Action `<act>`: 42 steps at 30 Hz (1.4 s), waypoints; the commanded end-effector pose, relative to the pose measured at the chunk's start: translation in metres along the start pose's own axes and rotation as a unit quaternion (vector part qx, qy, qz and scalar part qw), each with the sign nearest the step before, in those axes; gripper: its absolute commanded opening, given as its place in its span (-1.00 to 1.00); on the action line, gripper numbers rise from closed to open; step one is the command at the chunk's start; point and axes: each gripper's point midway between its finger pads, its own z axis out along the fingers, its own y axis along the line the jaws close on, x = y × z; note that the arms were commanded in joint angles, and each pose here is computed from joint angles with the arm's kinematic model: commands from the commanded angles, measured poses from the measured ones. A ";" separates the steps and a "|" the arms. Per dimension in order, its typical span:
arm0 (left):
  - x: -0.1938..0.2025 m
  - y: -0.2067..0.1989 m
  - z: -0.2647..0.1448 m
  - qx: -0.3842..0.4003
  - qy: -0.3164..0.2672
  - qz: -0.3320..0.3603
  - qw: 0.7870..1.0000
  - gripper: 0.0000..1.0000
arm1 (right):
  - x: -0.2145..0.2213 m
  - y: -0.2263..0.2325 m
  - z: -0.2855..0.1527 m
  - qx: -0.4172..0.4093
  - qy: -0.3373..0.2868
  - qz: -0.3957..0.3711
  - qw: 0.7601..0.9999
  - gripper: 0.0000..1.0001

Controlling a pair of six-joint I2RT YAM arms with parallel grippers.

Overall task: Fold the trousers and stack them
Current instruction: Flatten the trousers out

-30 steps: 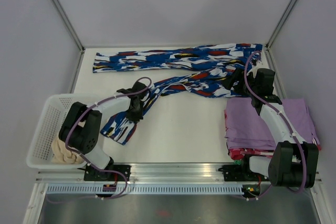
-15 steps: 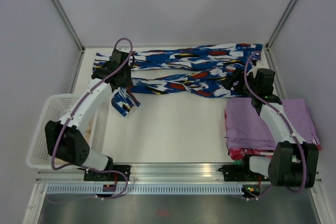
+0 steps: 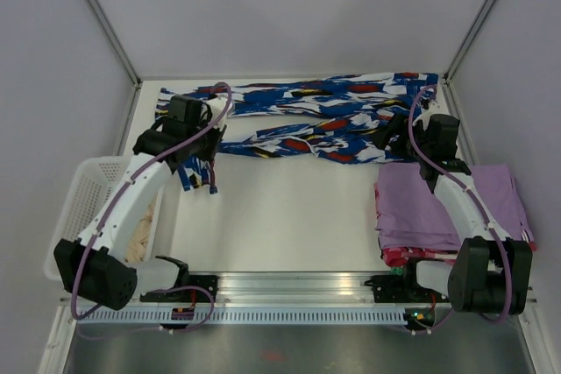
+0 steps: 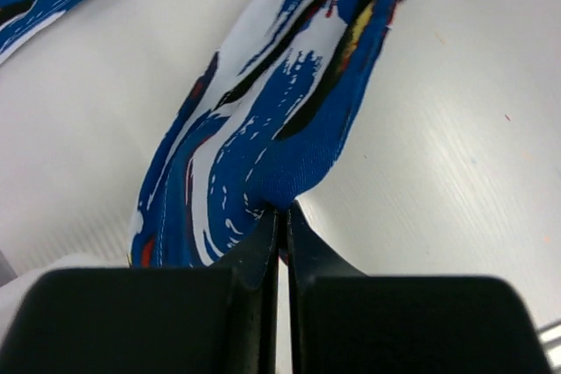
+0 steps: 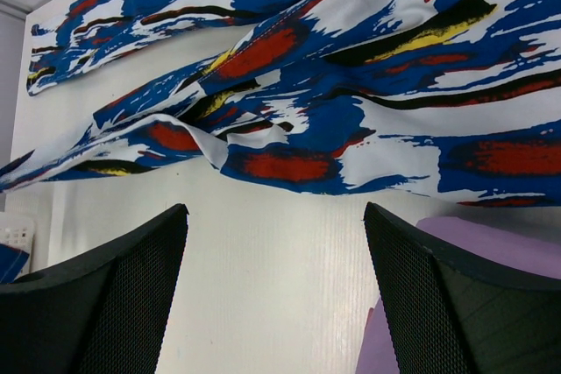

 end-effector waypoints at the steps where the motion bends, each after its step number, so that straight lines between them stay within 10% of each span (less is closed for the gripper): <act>1: 0.012 -0.038 -0.021 0.118 -0.033 0.108 0.987 -0.95 | -0.011 0.013 0.001 -0.026 -0.013 -0.002 1.000 0.76; 6: 0.039 -0.056 -0.042 0.144 -0.043 0.112 0.982 -0.74 | -0.018 0.015 0.009 -0.028 -0.004 -0.004 1.000 0.76; 7: 0.046 -0.063 -0.044 0.157 -0.044 0.109 0.981 -0.51 | -0.017 0.015 0.010 -0.031 -0.002 0.000 1.000 0.76; 8: 0.045 -0.066 -0.047 0.162 -0.056 0.106 0.979 0.30 | -0.017 0.017 0.012 -0.039 0.000 0.002 0.999 0.76; 10: 0.045 -0.055 -0.055 0.118 -0.080 0.086 0.986 0.92 | -0.015 0.021 0.013 -0.049 0.003 0.010 0.999 0.76; 17: 0.018 0.023 -0.049 -0.125 -0.058 -0.156 0.978 0.99 | -0.016 0.031 0.016 -0.059 0.001 -0.001 0.998 0.78; 22: 0.060 0.002 0.002 -0.160 0.067 -0.390 0.904 0.93 | -0.011 0.036 0.021 -0.065 0.010 -0.003 0.998 0.77; 36: 0.088 0.004 0.004 -0.212 -0.029 -0.701 0.681 0.90 | 0.003 0.031 0.025 -0.061 0.021 0.005 0.998 0.79; 42: 0.116 0.007 0.032 -0.197 -0.016 -0.811 0.550 0.96 | 0.002 0.032 0.025 -0.062 0.023 -0.005 0.998 0.79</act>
